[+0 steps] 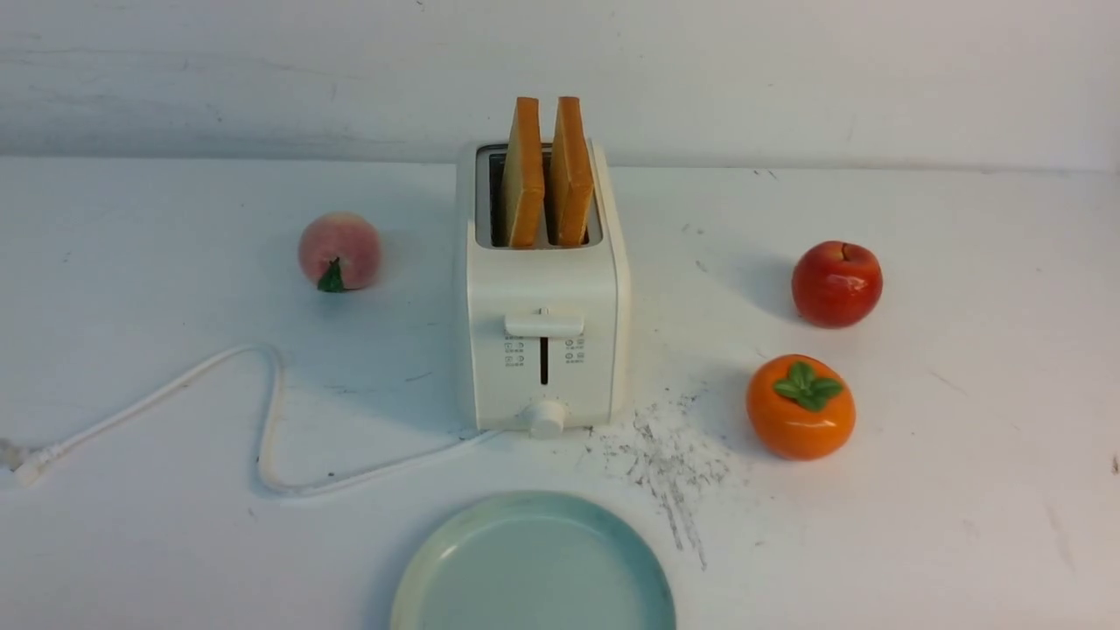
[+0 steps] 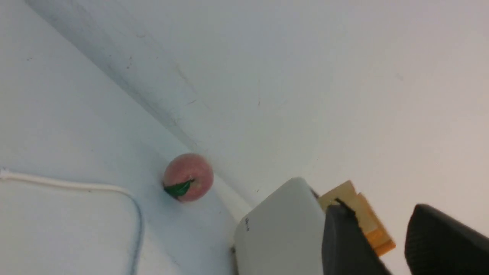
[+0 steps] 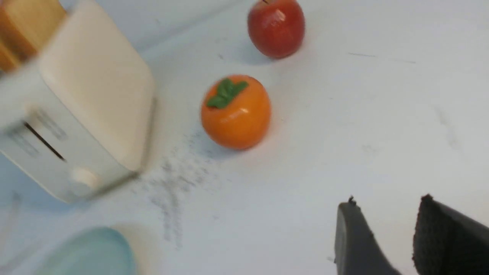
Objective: Take toasted bread from bread machine on white table place on plate.
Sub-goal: 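Reach for a toast slice standing in the toaster with the left gripper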
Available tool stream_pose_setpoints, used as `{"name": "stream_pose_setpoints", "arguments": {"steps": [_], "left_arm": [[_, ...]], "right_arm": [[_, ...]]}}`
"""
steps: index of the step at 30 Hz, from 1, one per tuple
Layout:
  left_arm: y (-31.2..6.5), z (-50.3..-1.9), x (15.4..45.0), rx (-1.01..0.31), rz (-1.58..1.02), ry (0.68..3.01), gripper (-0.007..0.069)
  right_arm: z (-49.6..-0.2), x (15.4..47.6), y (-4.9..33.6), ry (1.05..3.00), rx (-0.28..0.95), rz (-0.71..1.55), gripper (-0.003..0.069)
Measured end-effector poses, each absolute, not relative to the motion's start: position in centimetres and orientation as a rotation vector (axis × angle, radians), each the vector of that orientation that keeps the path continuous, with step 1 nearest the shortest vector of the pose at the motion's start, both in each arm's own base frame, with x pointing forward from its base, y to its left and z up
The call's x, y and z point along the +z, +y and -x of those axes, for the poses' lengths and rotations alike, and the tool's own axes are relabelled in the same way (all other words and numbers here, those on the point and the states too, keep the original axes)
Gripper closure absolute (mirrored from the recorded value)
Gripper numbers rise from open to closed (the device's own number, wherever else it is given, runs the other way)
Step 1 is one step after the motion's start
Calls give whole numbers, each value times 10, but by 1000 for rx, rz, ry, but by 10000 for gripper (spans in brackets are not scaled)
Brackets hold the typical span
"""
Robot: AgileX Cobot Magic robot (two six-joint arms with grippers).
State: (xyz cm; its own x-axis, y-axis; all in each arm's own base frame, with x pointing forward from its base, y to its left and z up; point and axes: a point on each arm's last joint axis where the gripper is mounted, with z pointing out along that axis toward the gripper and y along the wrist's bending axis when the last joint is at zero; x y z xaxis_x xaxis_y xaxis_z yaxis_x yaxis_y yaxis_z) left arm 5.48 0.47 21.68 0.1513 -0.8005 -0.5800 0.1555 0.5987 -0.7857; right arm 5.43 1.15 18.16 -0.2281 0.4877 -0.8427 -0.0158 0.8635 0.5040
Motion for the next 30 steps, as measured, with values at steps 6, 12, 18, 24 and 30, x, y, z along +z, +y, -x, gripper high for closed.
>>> {"name": "stream_pose_setpoints", "arguments": {"steps": [6,12,18,24,30], "left_arm": [[4,-42,269,-840,598,1102,603],[-3,-11,366,-765,388,1107,639],[-19,-62,412,-562,302,1817,639],[-36,-140,388,-538,151,2337,639],[-77,-205,357,-656,-23,2534,639]], "right_arm": [[-56,196,7,1557,620,-518,419],[-57,198,6,1523,660,-560,419],[-56,207,6,1450,787,-665,419],[-37,267,28,1590,897,-422,494],[-49,304,47,2032,815,-87,673]]}}
